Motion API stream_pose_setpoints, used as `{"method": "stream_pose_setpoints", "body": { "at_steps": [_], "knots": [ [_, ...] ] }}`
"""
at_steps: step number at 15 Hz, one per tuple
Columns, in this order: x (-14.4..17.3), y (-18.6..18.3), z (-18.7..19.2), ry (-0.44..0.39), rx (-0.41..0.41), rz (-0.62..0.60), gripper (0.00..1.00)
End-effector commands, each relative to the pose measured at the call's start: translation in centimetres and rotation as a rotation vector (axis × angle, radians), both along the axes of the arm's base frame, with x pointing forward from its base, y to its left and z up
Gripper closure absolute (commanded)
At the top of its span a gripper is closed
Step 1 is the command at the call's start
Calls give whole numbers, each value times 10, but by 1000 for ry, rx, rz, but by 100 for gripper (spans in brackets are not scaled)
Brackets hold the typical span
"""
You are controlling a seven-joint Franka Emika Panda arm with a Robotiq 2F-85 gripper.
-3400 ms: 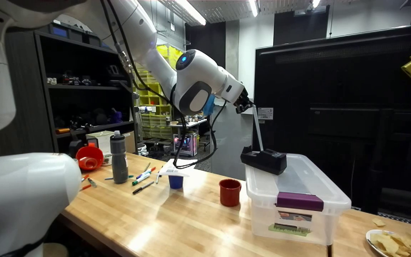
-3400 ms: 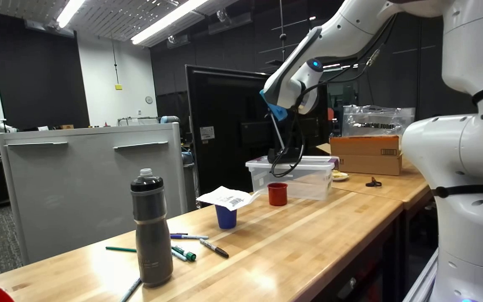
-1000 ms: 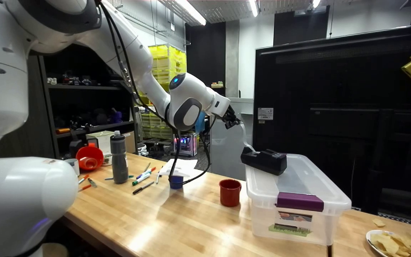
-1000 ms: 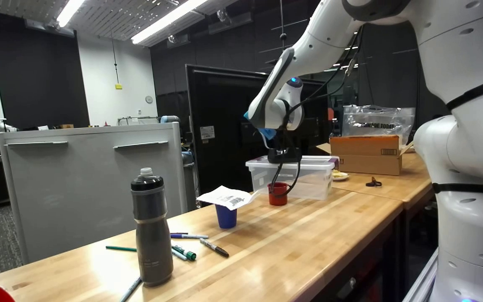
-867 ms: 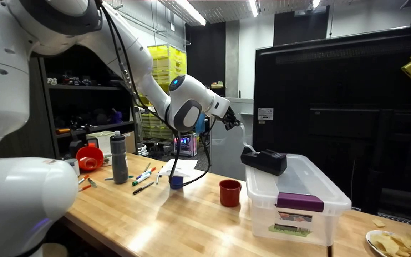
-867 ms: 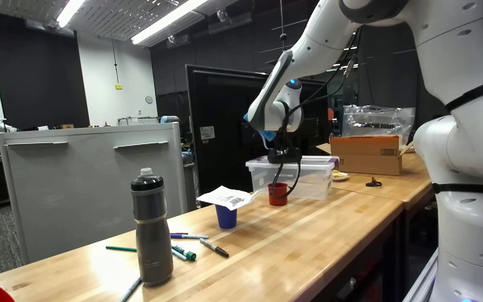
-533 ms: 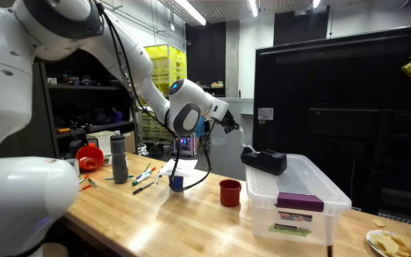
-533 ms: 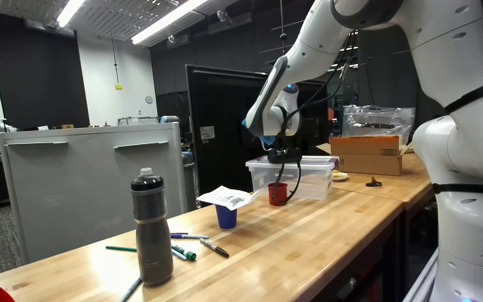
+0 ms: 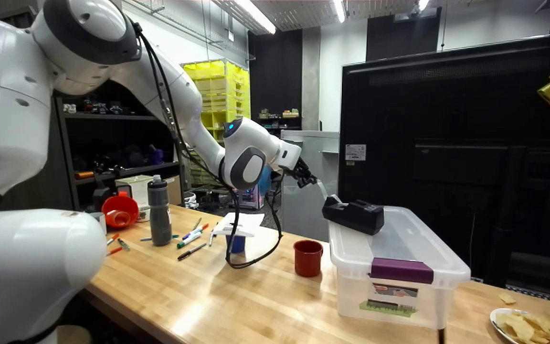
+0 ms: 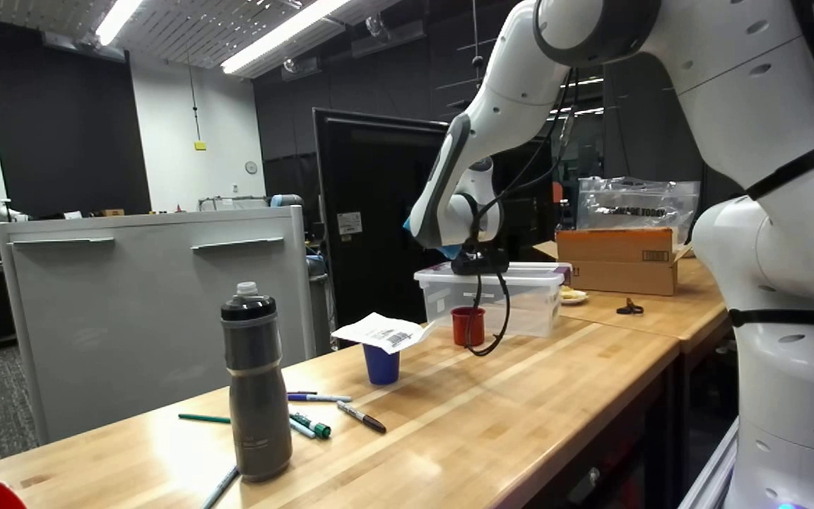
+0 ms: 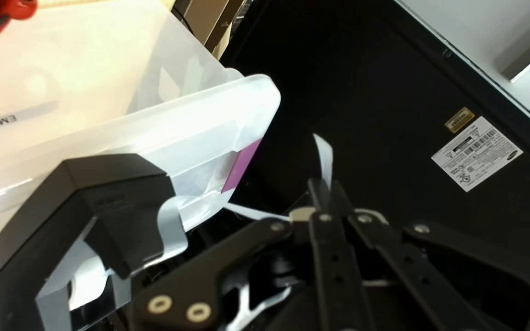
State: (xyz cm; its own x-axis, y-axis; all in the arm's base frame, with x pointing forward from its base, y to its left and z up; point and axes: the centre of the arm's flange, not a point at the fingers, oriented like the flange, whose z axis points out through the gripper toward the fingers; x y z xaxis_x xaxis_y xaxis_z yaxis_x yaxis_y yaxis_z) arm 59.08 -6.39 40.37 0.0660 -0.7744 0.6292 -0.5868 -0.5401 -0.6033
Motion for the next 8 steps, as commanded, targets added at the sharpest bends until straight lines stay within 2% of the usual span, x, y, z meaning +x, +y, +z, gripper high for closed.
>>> {"method": "stream_pose_setpoints", "body": {
  "at_steps": [1,8],
  "knots": [
    [9,9,-7,24,-39,-19,100],
    [19,14,-28,64,-130,-15,100]
  ]
}}
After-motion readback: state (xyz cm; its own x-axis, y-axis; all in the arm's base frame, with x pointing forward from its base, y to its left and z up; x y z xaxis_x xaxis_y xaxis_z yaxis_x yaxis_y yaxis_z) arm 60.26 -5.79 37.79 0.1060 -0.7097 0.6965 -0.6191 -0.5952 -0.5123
